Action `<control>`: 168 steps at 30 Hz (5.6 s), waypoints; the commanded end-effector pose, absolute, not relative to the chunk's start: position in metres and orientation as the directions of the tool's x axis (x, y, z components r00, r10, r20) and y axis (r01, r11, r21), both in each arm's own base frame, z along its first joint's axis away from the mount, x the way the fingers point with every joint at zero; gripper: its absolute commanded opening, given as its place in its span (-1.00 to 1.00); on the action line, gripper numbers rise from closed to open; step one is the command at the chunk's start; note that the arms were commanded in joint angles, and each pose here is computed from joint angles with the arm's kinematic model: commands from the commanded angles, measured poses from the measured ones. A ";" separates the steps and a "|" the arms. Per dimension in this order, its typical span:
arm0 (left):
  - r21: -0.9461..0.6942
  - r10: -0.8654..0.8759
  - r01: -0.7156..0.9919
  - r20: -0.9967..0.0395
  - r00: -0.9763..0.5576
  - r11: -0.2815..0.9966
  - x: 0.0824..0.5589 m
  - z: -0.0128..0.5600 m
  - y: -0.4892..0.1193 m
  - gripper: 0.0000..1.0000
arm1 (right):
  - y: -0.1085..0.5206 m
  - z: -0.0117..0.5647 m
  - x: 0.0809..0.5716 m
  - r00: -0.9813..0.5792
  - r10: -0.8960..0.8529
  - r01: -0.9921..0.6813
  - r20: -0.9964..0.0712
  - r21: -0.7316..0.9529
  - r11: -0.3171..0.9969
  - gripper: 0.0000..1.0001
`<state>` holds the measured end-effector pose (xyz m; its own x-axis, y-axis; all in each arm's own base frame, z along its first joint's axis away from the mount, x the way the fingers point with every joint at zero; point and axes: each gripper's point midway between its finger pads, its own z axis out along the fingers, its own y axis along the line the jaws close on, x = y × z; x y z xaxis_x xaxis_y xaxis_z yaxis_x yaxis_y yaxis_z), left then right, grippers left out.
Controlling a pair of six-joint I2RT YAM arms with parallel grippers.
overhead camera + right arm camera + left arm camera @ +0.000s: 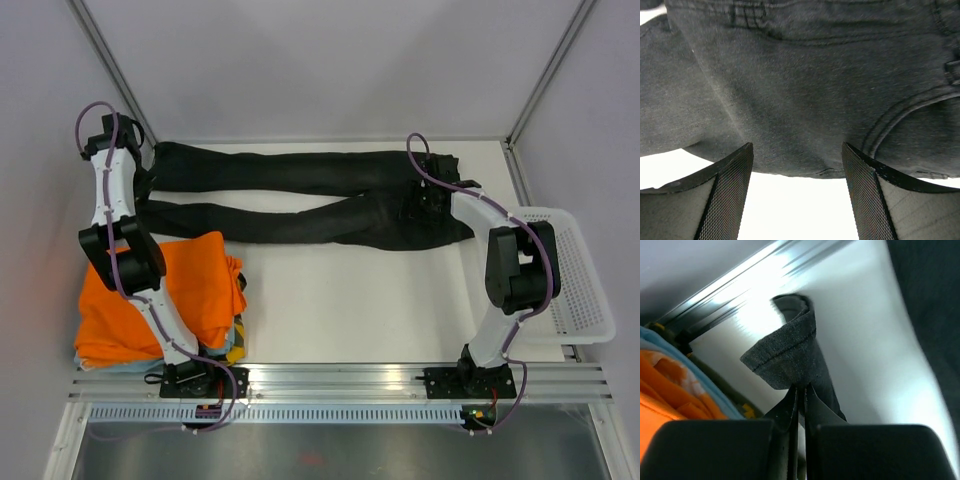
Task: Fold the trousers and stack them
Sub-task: Flatten the trousers out
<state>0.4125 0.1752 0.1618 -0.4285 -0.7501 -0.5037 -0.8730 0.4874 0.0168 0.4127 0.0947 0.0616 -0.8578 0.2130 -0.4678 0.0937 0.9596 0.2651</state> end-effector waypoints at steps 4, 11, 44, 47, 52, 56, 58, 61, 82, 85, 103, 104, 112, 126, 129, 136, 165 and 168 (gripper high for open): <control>-0.241 -0.829 -0.899 -0.524 -0.197 0.366 0.455 0.178 0.202 -0.95 | 0.092 0.085 0.430 -0.790 0.268 0.125 -0.552 0.282 0.951 0.54; -0.342 -0.869 -0.869 -0.464 -0.174 0.357 0.497 0.151 0.198 -0.95 | 0.093 0.080 0.437 -0.791 0.273 0.130 -0.547 0.286 0.949 0.54; -0.251 -0.787 -0.824 -0.524 -0.325 0.508 0.442 0.154 0.164 0.66 | 0.110 0.084 0.475 -0.767 0.327 0.126 -0.553 0.370 0.921 0.54; -0.195 -0.780 -0.836 -0.512 -0.359 0.513 0.424 0.139 0.162 0.58 | 0.113 0.080 0.476 -0.775 0.321 0.117 -0.544 0.375 0.919 0.54; -0.255 -0.792 -0.832 -0.528 -0.307 0.493 0.439 0.135 0.164 0.53 | 0.114 0.077 0.475 -0.784 0.313 0.111 -0.535 0.376 0.920 0.54; -0.349 -0.831 -0.820 -0.498 -0.249 0.454 0.464 0.124 0.160 0.39 | 0.114 0.075 0.474 -0.785 0.312 0.113 -0.535 0.372 0.921 0.54; -0.379 -0.841 -0.808 -0.483 -0.243 0.451 0.478 0.116 0.158 0.38 | 0.113 0.076 0.474 -0.785 0.313 0.115 -0.535 0.372 0.921 0.54; -0.422 -0.845 -0.793 -0.493 -0.206 0.440 0.496 0.116 0.160 0.31 | 0.111 0.076 0.473 -0.783 0.319 0.126 -0.535 0.365 0.922 0.54; -0.502 -0.845 -0.747 -0.514 -0.147 0.435 0.589 0.117 0.159 0.61 | 0.112 0.060 0.490 -0.800 0.341 0.176 -0.494 0.350 0.920 0.55; -0.477 -0.848 -0.764 -0.503 -0.167 0.433 0.589 0.102 0.154 0.61 | 0.110 0.060 0.493 -0.801 0.337 0.183 -0.494 0.333 0.925 0.56; -0.235 -0.783 -0.865 -0.572 -0.244 0.442 0.432 0.197 0.142 0.85 | 0.017 0.110 0.431 -0.720 0.546 0.499 -0.428 0.228 0.836 0.69; -0.233 -0.802 -0.881 -0.551 -0.231 0.413 0.425 0.192 0.140 0.86 | 0.017 0.106 0.425 -0.719 0.559 0.517 -0.412 0.220 0.827 0.69; -0.195 -0.882 -0.924 -0.414 -0.228 0.330 0.392 0.135 0.117 0.88 | 0.025 0.091 0.381 -0.646 0.681 0.621 -0.345 0.282 0.732 0.61; -0.208 -0.900 -0.918 -0.355 -0.252 0.338 0.391 0.096 0.114 0.74 | 0.011 0.022 0.366 -0.590 0.712 0.683 -0.380 0.234 0.692 0.38; -0.194 -0.895 -0.917 -0.357 -0.266 0.350 0.387 0.093 0.115 0.73 | 0.003 0.015 0.381 -0.569 0.709 0.693 -0.417 0.220 0.686 0.32; -0.122 -0.894 -0.937 -0.360 -0.266 0.328 0.373 0.084 0.123 0.75 | 0.000 0.004 0.391 -0.622 0.649 0.686 -0.438 0.095 0.722 0.29; -0.329 -0.939 -0.908 -0.305 -0.158 0.260 0.478 -0.009 0.132 0.36 | 0.025 0.076 0.409 -0.594 0.649 0.631 -0.476 0.224 0.743 -0.99; -0.387 -0.938 -0.879 -0.306 -0.163 0.279 0.495 -0.009 0.130 -0.20 | 0.026 0.077 0.411 -0.598 0.647 0.632 -0.472 0.218 0.743 -0.99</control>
